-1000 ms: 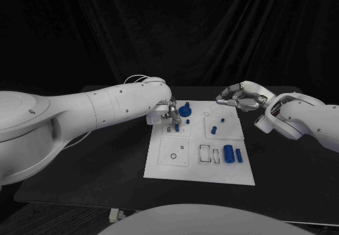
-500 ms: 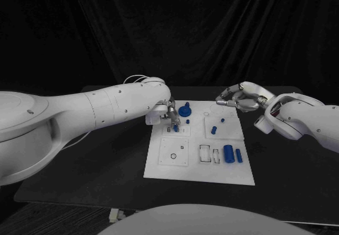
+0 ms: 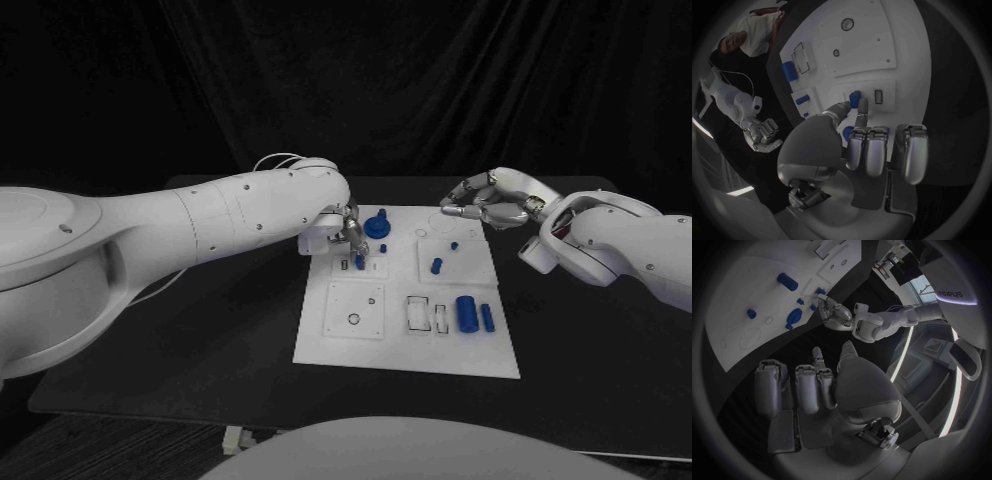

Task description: Assemble the parts on the task board

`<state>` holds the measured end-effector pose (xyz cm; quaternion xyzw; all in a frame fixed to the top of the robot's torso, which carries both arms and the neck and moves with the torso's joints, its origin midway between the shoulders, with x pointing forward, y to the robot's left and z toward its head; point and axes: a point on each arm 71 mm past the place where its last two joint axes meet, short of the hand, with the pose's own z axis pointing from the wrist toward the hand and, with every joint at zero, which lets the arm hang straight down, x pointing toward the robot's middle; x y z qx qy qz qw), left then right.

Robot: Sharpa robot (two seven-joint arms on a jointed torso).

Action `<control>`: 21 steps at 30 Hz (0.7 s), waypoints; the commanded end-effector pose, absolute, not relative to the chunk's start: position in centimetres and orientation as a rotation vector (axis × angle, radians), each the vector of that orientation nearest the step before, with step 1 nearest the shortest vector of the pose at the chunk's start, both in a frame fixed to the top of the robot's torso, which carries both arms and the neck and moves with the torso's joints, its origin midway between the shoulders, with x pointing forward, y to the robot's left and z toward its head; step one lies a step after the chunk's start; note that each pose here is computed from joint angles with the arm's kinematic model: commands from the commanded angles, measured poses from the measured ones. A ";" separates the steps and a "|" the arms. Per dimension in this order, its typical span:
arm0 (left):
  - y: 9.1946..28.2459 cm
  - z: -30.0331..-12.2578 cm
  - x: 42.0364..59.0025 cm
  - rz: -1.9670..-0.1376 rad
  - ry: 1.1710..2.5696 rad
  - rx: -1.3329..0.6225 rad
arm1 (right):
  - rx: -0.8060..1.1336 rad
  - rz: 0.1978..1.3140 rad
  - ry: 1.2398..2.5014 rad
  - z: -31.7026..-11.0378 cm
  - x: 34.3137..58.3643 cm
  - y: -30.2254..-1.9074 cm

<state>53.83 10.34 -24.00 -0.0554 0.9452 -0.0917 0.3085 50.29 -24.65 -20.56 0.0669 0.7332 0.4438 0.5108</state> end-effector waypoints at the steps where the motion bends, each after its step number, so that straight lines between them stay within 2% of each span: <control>1: 10.0 -24.2 53.7 -0.266 2.505 -0.145 | 0.166 1.060 1.783 -20.8 50.2 -24.7; 21: 9.8 -24.7 53.6 -0.262 2.515 -0.145 | 0.168 1.060 1.788 -20.9 50.2 -24.8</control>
